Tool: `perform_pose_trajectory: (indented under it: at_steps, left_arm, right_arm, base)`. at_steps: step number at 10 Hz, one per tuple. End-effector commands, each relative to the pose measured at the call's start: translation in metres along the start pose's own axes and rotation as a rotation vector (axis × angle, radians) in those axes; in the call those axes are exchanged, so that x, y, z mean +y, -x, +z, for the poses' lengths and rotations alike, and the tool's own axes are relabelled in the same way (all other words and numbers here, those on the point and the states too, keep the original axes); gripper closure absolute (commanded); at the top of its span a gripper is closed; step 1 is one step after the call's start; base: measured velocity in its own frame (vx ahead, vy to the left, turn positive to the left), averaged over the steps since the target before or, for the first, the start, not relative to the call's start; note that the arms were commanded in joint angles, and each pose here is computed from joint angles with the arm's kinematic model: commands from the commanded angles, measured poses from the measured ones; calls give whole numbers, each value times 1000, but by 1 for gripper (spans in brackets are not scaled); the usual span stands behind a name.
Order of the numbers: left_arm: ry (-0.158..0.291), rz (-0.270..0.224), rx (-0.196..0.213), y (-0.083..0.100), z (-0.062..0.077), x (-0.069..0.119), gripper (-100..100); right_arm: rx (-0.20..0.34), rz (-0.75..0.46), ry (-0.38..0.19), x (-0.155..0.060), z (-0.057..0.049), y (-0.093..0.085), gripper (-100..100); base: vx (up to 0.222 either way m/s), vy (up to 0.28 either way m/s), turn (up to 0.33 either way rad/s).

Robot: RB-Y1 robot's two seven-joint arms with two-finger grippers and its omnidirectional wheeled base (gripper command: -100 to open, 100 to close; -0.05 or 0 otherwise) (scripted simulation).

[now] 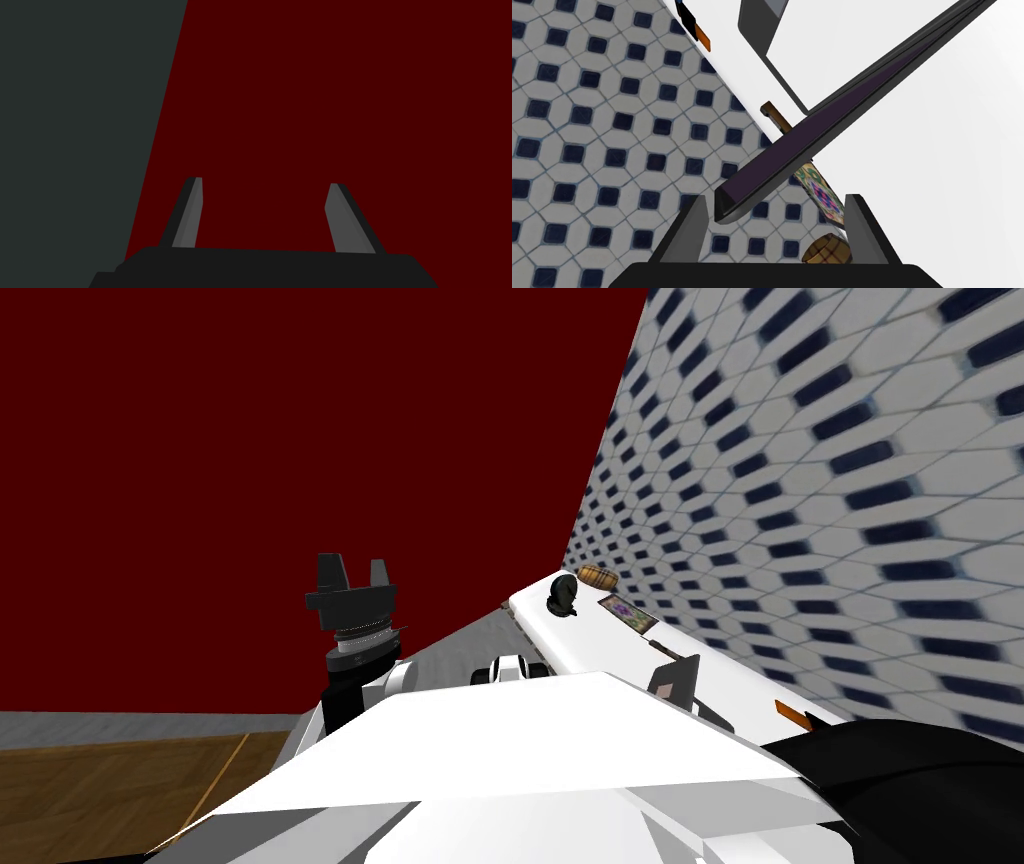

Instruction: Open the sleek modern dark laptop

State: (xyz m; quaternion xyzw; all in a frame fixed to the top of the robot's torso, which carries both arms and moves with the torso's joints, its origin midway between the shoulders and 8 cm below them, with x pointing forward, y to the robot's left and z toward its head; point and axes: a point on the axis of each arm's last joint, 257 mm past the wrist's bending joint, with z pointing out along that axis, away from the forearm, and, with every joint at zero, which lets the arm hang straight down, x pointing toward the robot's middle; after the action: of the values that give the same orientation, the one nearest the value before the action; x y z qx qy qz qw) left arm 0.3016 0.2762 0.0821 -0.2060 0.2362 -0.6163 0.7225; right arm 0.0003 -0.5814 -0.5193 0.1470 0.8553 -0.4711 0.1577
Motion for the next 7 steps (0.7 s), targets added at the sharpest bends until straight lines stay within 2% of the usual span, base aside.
perform_pose_trajectory:
  at_steps: [1,2,3,7]
  left_arm:
    - [0,0,0,0,0,0,0]
    - [0,0,0,0,0,0,0]
    - [0,0,0,0,0,0,0]
    - [0,0,0,0,0,0,0]
  right_arm:
    - [-5,1,-12,-12,3,1,100]
    - [-27,64,34,4,7,21,100]
    - [-27,64,34,4,7,21,100]
    - [-70,188,129,35,10,63,100]
  base:
    - [17,25,-34]
    - [-143,-19,3]
    - [-188,-52,28]
    - [-195,-68,5]
